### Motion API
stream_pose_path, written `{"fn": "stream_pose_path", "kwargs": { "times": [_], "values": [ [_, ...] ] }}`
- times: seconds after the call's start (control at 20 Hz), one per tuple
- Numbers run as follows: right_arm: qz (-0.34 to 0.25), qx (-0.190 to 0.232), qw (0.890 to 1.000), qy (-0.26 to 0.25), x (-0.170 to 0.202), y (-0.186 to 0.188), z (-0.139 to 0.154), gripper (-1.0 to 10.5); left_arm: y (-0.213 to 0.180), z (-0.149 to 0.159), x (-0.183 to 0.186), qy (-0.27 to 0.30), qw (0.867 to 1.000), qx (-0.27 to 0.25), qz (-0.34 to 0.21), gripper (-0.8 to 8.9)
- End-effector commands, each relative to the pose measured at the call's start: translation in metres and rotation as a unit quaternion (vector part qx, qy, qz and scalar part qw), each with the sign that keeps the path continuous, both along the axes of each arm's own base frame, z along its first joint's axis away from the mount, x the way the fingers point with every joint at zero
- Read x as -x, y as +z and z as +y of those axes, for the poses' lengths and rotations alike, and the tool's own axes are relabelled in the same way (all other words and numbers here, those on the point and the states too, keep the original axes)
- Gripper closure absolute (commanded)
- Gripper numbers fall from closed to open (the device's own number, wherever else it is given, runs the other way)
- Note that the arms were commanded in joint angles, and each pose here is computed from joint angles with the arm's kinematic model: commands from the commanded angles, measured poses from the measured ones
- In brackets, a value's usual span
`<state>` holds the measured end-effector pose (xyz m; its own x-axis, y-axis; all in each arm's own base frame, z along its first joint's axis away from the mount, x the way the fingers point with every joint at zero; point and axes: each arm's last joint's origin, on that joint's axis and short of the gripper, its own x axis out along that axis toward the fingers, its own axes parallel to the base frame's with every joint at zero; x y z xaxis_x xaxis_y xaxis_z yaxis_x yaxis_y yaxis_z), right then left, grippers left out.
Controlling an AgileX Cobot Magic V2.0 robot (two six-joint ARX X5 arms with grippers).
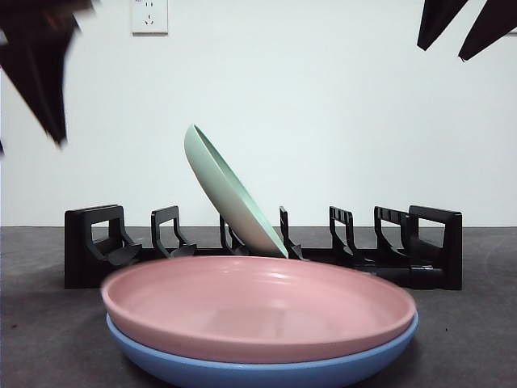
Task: Place the plate
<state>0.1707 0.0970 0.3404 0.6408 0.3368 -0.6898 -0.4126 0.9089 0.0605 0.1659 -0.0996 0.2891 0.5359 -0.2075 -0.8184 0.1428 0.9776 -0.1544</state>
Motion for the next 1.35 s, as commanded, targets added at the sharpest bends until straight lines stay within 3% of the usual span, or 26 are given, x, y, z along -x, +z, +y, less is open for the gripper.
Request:
{"fn": "stream_pose_path", "kwargs": {
  "times": [0.05,0.35,0.6,0.95,1.35],
  "values": [
    [-0.007,-0.004,1.000,0.005,0.000,0.005,0.001,6.7,0.027,0.013,0.009,-0.012,0.999,-0.008,-0.037,5.34],
    [0.004,-0.058,0.997,0.041,-0.001,0.007,0.006,6.7,0.073,0.052,0.045,0.011,0.992,-0.004,-0.129,5.34],
    [0.040,-0.101,0.991,0.075,-0.017,0.017,0.022,6.8,0.076,0.064,0.063,0.028,0.990,-0.003,-0.136,5.34],
    [0.117,-0.071,0.983,0.120,-0.071,0.036,0.098,6.8,0.076,0.064,0.065,0.033,0.991,0.001,-0.133,5.34],
    [0.115,-0.043,0.983,0.137,-0.113,0.016,0.176,6.8,0.076,0.064,0.065,0.033,0.991,-0.001,-0.129,5.34]
  ]
}}
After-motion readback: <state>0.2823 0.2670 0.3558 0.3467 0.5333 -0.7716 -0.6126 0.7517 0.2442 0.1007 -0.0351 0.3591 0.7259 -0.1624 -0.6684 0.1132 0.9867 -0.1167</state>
